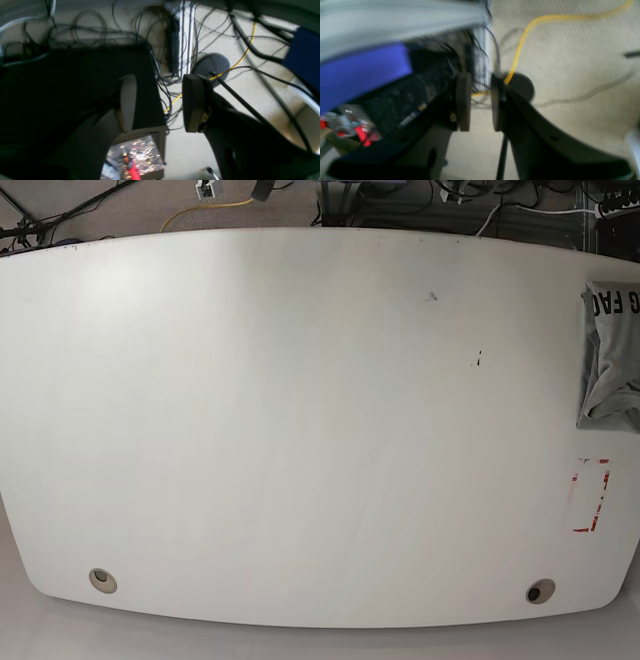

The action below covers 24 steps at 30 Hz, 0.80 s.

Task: Fold the T-shirt properly

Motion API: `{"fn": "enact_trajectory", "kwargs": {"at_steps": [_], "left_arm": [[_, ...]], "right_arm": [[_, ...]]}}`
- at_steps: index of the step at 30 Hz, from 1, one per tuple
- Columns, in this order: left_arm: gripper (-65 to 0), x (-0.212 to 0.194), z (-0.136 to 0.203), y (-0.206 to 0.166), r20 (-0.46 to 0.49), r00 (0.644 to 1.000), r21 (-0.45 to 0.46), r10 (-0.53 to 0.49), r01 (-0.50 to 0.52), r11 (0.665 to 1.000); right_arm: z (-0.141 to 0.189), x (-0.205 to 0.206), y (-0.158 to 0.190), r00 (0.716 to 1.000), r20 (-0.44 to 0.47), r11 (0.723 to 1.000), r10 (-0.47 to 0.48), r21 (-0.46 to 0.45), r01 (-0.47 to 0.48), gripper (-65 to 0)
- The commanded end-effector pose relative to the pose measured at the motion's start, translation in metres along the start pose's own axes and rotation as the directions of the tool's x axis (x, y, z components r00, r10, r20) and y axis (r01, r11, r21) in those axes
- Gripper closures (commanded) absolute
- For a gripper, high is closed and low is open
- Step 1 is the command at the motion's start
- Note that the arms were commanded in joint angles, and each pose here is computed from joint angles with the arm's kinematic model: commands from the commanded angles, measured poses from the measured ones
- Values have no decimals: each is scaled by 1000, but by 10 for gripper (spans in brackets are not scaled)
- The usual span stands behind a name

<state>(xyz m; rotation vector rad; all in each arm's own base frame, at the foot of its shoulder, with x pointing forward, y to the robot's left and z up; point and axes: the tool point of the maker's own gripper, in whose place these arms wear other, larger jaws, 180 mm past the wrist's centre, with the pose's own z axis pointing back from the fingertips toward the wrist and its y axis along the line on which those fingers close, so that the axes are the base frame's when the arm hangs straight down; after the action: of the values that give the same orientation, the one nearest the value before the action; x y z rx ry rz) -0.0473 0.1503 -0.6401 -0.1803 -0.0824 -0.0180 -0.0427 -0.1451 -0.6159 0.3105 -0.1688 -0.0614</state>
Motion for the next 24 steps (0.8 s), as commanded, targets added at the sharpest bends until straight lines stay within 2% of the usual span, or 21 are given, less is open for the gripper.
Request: {"fn": "enact_trajectory", "kwargs": {"at_steps": [1,5,11,17,24], "left_arm": [[-268,-8,-6,-9,-36,999,-25,25,-26,999],[-268,-1,-15,-11,-40,998,-26,58,-59,998],[-268,11,-20,13,-56,996,128,74,-66,990],[-268,17,-21,14,-58,996,136,74,-66,989],[-268,17,-21,20,-93,993,168,79,-63,984]], "right_arm": [[-5,2,-3,1000,-8,1000,-3,-7,3,-128],[-16,7,-8,999,-44,998,22,-50,-24,-128],[-26,20,-16,996,-68,993,52,-98,-59,-130],[-28,21,-29,993,-99,986,61,-150,-75,-135],[-31,23,-27,993,-105,987,58,-146,-73,-136]]}}
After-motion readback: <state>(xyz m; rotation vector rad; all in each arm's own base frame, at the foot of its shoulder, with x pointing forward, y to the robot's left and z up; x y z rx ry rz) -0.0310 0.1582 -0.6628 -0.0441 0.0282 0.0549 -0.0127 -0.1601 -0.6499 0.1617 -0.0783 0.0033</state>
